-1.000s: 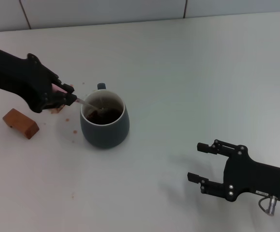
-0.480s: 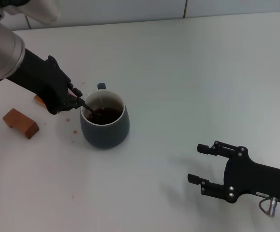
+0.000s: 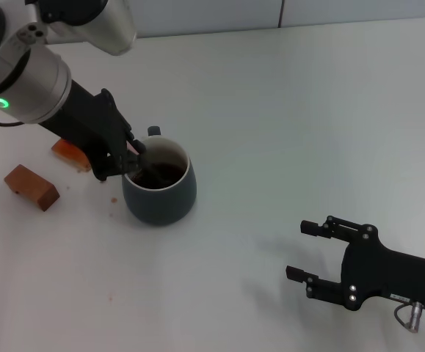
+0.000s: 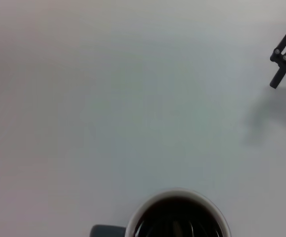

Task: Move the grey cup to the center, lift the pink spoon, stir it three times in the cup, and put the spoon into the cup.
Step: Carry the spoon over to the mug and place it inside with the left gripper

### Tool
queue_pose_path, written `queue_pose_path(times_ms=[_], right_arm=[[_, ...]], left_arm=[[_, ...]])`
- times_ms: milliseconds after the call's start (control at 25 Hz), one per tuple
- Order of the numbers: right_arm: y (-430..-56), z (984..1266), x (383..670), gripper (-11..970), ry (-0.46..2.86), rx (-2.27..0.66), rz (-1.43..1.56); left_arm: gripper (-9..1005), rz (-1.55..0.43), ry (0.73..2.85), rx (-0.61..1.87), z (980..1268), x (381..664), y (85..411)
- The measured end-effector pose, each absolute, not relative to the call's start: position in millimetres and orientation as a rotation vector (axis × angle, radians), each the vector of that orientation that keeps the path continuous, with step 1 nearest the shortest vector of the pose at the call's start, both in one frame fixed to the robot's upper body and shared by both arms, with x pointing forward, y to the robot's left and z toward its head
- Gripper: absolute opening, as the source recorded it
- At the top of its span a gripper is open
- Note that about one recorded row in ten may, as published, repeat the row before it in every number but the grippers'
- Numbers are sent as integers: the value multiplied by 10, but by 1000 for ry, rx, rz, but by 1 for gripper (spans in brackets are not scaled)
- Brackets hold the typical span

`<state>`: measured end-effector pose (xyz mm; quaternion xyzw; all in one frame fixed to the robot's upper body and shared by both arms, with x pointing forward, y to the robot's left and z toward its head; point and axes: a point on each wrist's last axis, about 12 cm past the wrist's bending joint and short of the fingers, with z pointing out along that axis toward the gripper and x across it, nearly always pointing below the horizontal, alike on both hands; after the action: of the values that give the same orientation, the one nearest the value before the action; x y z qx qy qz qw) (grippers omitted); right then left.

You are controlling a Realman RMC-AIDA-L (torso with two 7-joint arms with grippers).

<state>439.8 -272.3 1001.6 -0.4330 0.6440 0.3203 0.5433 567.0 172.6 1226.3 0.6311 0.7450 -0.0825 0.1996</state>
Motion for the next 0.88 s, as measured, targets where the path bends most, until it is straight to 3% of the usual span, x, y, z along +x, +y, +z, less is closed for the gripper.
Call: queue_pose_path(times_ms=[520,880], right_arm=[[-2711,10016,4398,726,1526,-1025,765],[-2696,10023,4410,726,1519,-1027,769]], left_arm=[[177,-133,2145,1743,12270,5736,1727],[182,-228,2104,1788,12306,5670,1673]])
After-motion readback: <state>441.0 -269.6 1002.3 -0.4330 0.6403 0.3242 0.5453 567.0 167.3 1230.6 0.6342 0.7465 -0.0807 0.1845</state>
